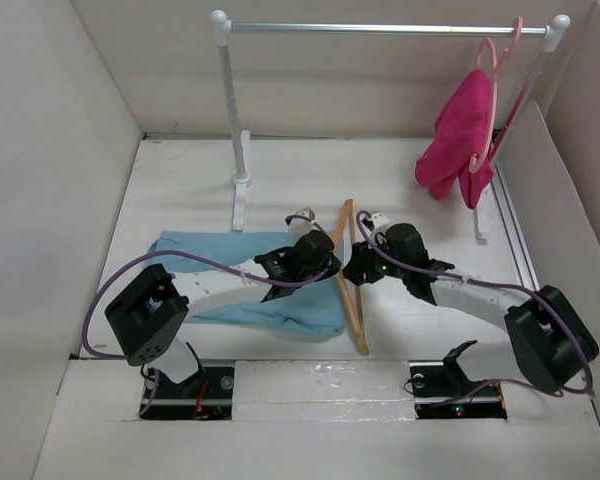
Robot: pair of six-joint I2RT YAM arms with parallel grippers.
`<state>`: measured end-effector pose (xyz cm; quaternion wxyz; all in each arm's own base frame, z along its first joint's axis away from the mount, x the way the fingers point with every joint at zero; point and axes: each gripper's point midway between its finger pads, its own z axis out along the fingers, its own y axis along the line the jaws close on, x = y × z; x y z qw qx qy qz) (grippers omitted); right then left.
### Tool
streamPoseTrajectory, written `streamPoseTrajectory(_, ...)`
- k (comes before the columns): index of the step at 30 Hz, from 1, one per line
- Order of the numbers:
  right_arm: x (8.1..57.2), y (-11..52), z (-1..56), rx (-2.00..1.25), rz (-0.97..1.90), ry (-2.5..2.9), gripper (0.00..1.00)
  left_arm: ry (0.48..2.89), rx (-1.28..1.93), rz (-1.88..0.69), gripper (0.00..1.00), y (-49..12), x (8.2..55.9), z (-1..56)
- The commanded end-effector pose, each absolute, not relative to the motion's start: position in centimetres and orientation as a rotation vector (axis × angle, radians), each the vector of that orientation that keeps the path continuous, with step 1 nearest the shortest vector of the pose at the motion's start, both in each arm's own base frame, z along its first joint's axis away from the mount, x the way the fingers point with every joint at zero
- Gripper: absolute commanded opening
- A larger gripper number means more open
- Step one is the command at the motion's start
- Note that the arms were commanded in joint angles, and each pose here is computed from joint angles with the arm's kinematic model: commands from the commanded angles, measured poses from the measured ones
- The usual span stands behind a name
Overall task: Place the trousers on the hanger
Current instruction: Place trousers on hanger
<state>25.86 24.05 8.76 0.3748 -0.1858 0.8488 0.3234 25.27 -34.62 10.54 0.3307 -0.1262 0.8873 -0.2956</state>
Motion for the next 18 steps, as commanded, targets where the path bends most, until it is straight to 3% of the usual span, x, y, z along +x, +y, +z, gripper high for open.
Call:
streamPoseTrajectory(1, 25.2, 26.0, 8.3, -0.527, 0.955, 2.196, 0.54, 2.374, -0.306, -0.675, 0.00, -32.8, 23.9, 8.7)
streamPoseTrajectory(8, 25.0, 27.4, 5.2, -0.464, 0.983, 2.272, 0.65, 2.384, -0.304, -0.648, 0.00, -32.0, 23.5, 8.1)
streamPoseTrajectory(11, 24.9, 27.9, 4.6, -0.455, 1.001, 2.278, 0.64, 2.397, -0.304, -0.642, 0.00, -31.6, 23.1, 7.5)
streamPoseTrajectory(12, 25.0, 28.0, 4.4, -0.442, 1.008, 2.280, 0.59, 2.397, -0.309, -0.644, 0.00, -31.6, 23.1, 7.4)
streamPoseTrajectory(13, 25.0, 28.0, 4.3, -0.434, 1.008, 2.281, 0.38, 2.397, -0.310, -0.639, 0.00, -31.4, 23.0, 7.3)
streamPoseTrajectory(15, 24.6, 27.9, 3.8, -0.409, 1.029, 2.287, 0.18, 2.400, -0.307, -0.623, 0.00, -31.1, 23.0, 7.1)
streamPoseTrajectory(17, 25.2, 27.8, 4.5, -0.383, 1.058, 2.240, 0.00, 2.401, -0.306, -0.618, 0.00, -30.9, 22.9, 7.1)
streamPoseTrajectory(18, 25.2, 27.4, 4.6, -0.367, 1.067, 2.231, 0.00, 2.396, -0.310, -0.615, 0.00, -30.8, 23.0, 7.2)
